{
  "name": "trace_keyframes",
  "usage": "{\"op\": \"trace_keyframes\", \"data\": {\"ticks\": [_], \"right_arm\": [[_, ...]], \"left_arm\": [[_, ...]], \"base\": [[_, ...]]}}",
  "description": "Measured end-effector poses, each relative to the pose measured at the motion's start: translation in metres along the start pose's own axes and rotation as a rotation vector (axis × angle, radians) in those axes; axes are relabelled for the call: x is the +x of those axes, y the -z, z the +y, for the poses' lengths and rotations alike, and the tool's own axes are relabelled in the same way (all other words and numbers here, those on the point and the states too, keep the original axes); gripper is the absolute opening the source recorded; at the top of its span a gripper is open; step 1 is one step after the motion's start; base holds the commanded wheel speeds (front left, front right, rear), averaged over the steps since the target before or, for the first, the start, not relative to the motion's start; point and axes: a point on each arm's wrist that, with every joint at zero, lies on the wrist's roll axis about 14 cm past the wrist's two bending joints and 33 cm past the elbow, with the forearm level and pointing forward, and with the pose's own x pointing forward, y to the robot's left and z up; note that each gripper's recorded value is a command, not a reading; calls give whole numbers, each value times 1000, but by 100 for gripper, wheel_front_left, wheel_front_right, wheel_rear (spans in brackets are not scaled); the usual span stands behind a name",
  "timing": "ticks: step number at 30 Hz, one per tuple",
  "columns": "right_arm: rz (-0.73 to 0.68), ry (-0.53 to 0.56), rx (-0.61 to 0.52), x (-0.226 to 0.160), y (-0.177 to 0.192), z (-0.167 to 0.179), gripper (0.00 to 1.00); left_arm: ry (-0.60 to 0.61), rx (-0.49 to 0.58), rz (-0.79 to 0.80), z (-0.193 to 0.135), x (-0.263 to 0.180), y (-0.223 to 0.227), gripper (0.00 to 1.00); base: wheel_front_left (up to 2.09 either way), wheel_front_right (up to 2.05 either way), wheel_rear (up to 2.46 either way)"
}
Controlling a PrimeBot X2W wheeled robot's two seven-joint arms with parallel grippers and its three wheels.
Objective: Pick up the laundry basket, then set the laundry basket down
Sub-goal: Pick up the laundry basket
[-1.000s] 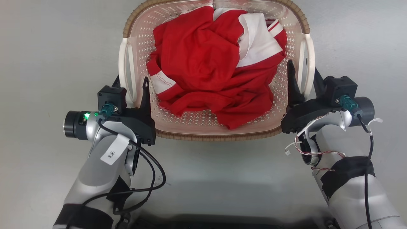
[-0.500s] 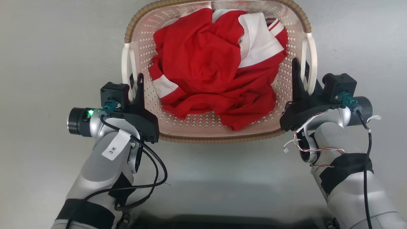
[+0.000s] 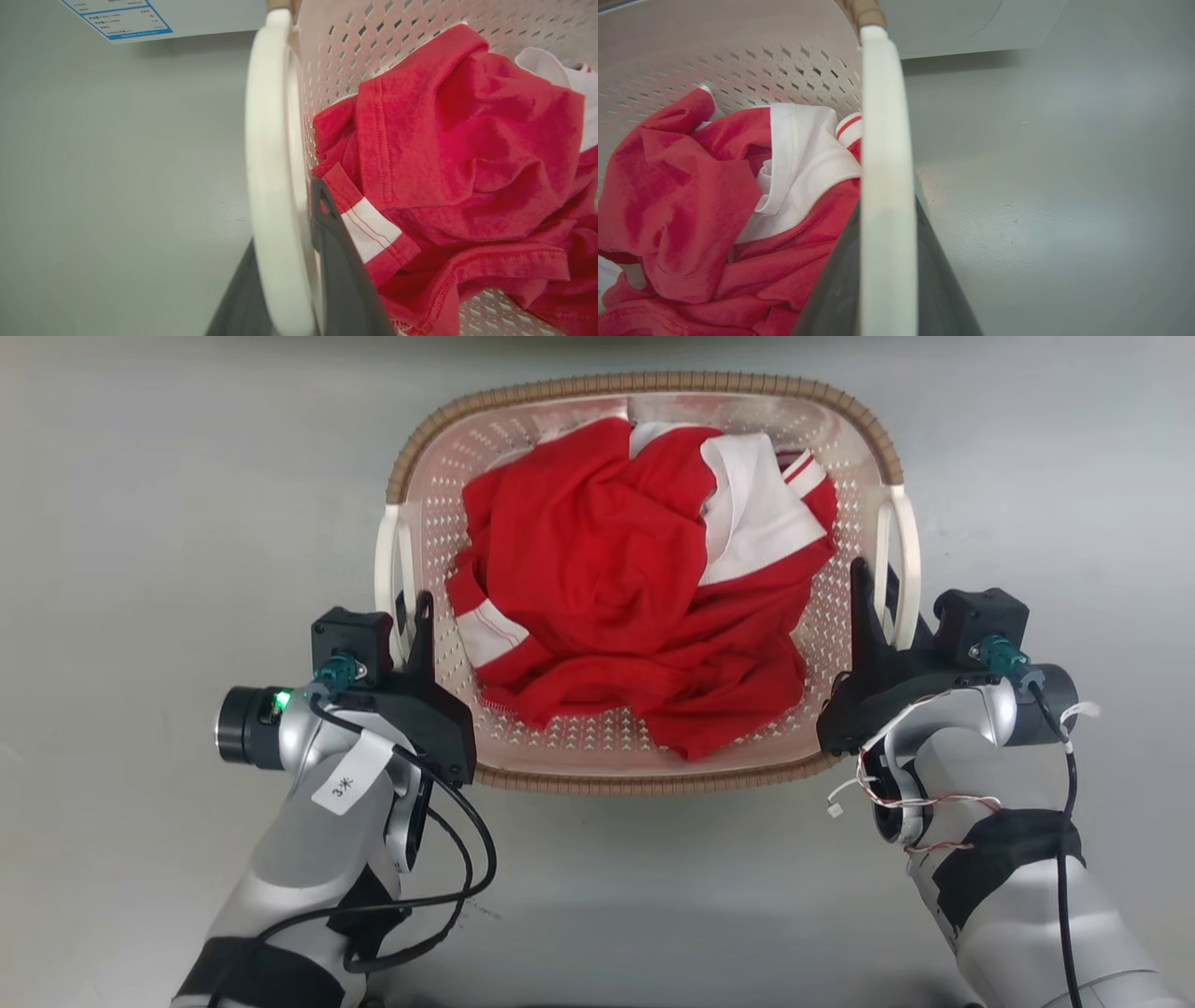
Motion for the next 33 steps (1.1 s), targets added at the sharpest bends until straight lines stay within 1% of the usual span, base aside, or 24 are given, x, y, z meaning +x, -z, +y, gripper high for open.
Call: {"op": "trace_keyframes", "data": {"ticks": [6, 17, 26, 33], "right_arm": [[-7, 1, -4, -16, -12, 3, 0], [11, 9, 0, -60, -18, 9, 0], [36, 2, 14, -100, -14, 19, 0], [97, -5, 26, -134, 2, 28, 0]], "left_arm": [[9, -5, -4, -5, -18, -5, 0], [36, 27, -20, -17, -57, -12, 0], [45, 24, 8, -22, -94, -2, 0], [55, 24, 53, -25, -124, 17, 0]], "base": [[0, 0, 0], [0, 0, 0], [0, 0, 0], [0, 0, 0]]}}
